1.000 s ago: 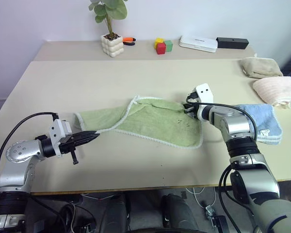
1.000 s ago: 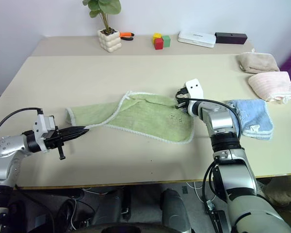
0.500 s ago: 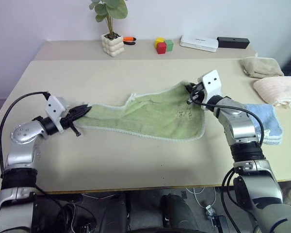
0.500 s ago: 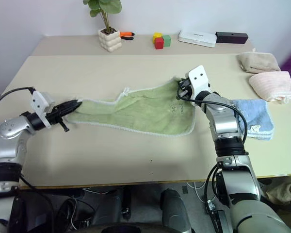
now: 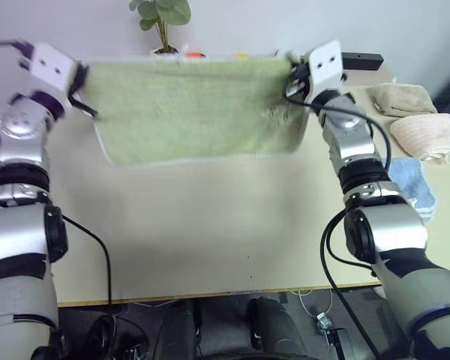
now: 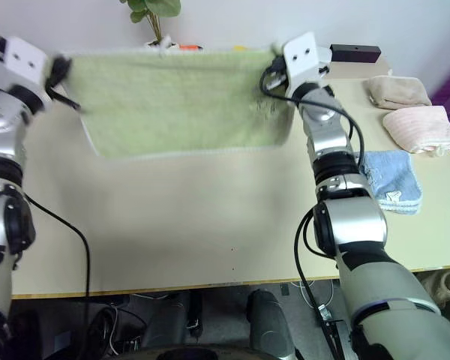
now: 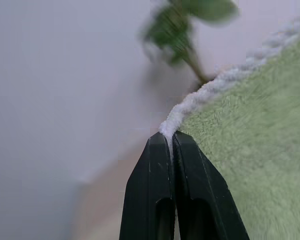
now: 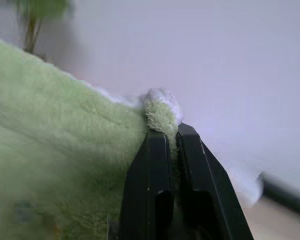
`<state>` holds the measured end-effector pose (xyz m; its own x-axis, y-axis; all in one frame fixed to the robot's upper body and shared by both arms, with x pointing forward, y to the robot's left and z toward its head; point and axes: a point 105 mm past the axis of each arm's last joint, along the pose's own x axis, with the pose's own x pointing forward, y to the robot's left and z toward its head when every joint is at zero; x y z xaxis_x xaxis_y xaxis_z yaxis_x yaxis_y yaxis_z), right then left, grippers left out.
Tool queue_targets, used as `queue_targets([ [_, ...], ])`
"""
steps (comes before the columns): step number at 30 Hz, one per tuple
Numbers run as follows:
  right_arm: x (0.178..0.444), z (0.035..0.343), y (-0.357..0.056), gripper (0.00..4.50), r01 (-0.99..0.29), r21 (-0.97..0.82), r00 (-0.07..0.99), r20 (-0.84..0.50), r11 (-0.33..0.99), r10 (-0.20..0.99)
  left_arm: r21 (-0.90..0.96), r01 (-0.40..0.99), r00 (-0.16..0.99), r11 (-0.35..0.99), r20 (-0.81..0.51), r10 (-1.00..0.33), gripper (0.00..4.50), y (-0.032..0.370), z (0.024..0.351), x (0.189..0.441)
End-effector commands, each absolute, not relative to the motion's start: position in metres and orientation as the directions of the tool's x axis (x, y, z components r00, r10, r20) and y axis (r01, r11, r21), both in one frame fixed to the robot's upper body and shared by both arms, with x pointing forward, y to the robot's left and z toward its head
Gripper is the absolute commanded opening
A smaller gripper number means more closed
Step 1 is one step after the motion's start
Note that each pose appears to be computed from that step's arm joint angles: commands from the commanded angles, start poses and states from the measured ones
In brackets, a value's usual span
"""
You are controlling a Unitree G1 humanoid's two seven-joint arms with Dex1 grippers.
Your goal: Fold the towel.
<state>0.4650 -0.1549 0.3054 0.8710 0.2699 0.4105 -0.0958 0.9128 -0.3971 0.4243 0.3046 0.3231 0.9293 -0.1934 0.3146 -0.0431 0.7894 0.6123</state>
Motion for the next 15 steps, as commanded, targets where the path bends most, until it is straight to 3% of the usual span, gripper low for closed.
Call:
queue_targets([
  [1, 0.439, 0.348, -0.17, 0.03, -0.061, -0.375, 0.744, 0.6, 0.925, 0.293, 0.636, -0.085, 0.877, 0.767, 0.413, -0.246, 0.0, 0.312, 0.359, 0.403],
  [4, 0.414, 0.326, -0.152, 0.03, -0.243, -0.412, 0.652, 0.601, 0.878, 0.462, 0.696, 0.069, 0.84, 0.715, 0.346, -0.418, 0.0, 0.3, 0.34, 0.393],
  [6, 0.396, 0.292, -0.138, 0.03, -0.377, -0.406, 0.627, 0.549, 0.832, 0.552, 0.707, 0.225, 0.805, 0.671, 0.253, -0.536, 0.0, 0.294, 0.304, 0.385],
  [12, 0.361, 0.206, -0.126, 0.03, -0.482, -0.512, 0.665, 0.314, 0.711, 0.677, 0.643, 0.456, 0.764, 0.616, 0.072, -0.641, 0.0, 0.304, 0.22, 0.357],
  [15, 0.35, 0.187, -0.133, 0.03, -0.506, -0.54, 0.679, 0.232, 0.673, 0.697, 0.642, 0.51, 0.744, 0.572, 0.005, -0.668, 0.0, 0.305, 0.191, 0.34],
])
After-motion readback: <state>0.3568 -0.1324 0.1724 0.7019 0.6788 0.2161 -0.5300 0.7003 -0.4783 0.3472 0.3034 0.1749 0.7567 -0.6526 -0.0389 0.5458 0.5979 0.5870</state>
